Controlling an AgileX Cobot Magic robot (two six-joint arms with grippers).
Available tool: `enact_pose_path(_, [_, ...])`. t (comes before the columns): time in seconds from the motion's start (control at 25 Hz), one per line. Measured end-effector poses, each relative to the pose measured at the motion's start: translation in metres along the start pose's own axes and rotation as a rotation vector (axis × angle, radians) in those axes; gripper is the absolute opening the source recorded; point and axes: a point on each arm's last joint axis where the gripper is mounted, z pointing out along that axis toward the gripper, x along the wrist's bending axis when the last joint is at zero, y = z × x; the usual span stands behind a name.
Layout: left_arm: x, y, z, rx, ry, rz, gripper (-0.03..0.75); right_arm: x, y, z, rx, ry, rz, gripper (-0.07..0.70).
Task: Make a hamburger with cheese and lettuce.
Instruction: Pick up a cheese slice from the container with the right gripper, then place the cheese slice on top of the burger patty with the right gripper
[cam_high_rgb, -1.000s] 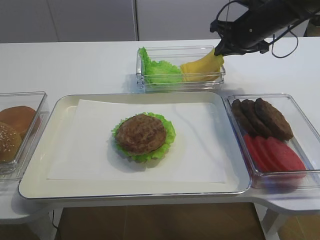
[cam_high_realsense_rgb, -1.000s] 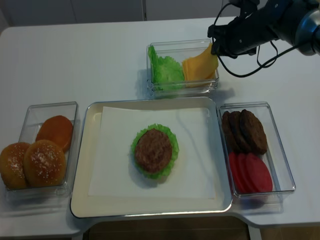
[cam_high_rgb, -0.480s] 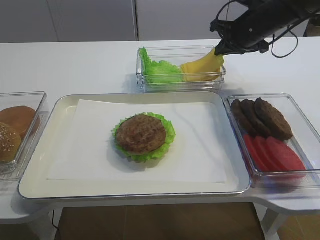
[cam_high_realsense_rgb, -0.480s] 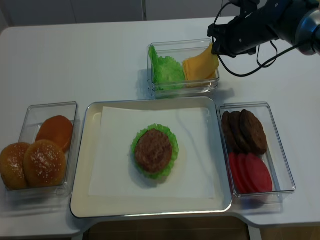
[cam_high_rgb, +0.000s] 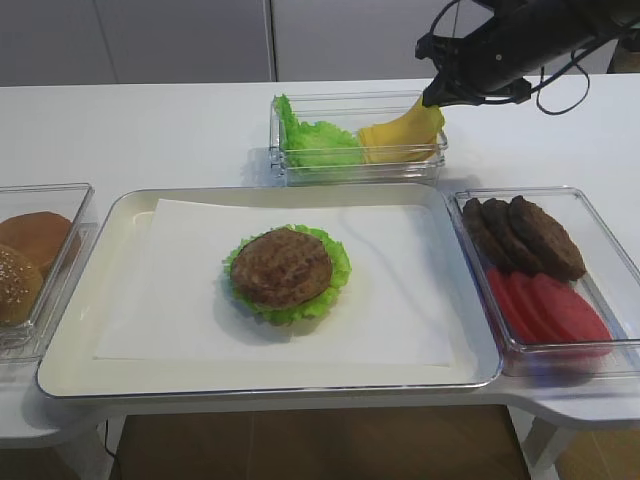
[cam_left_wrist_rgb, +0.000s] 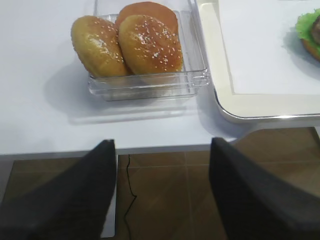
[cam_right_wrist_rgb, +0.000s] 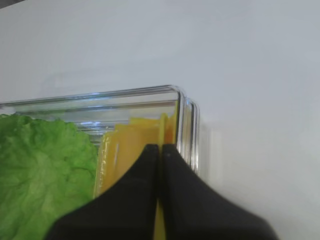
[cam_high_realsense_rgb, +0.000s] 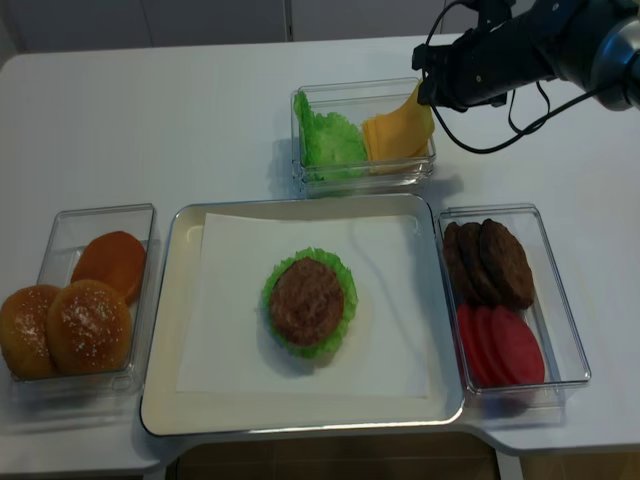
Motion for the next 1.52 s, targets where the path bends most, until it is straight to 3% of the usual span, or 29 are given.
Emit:
enact_pose_path(0.28, [0.0, 0.0, 0.0, 0.0, 0.0, 0.0, 0.439, 0.005, 0.003, -0.006, -0.008, 0.017, -0.04, 0.003])
enact_pose_path(0.76, [0.0, 0.0, 0.0, 0.0, 0.0, 0.0, 0.439, 0.044, 0.019, -0.067, -0.071, 0.084, -0.114, 0.003])
enact_pose_path(1.24, [0.0, 0.0, 0.0, 0.0, 0.0, 0.0, 0.436, 0.083, 0.012, -0.129, -0.013, 0.18, -0.183, 0.003])
enact_pose_path(1.52, [0.0, 0.0, 0.0, 0.0, 0.0, 0.0, 0.433, 0.115, -0.027, -0.142, 0.062, 0.232, -0.224, 0.003])
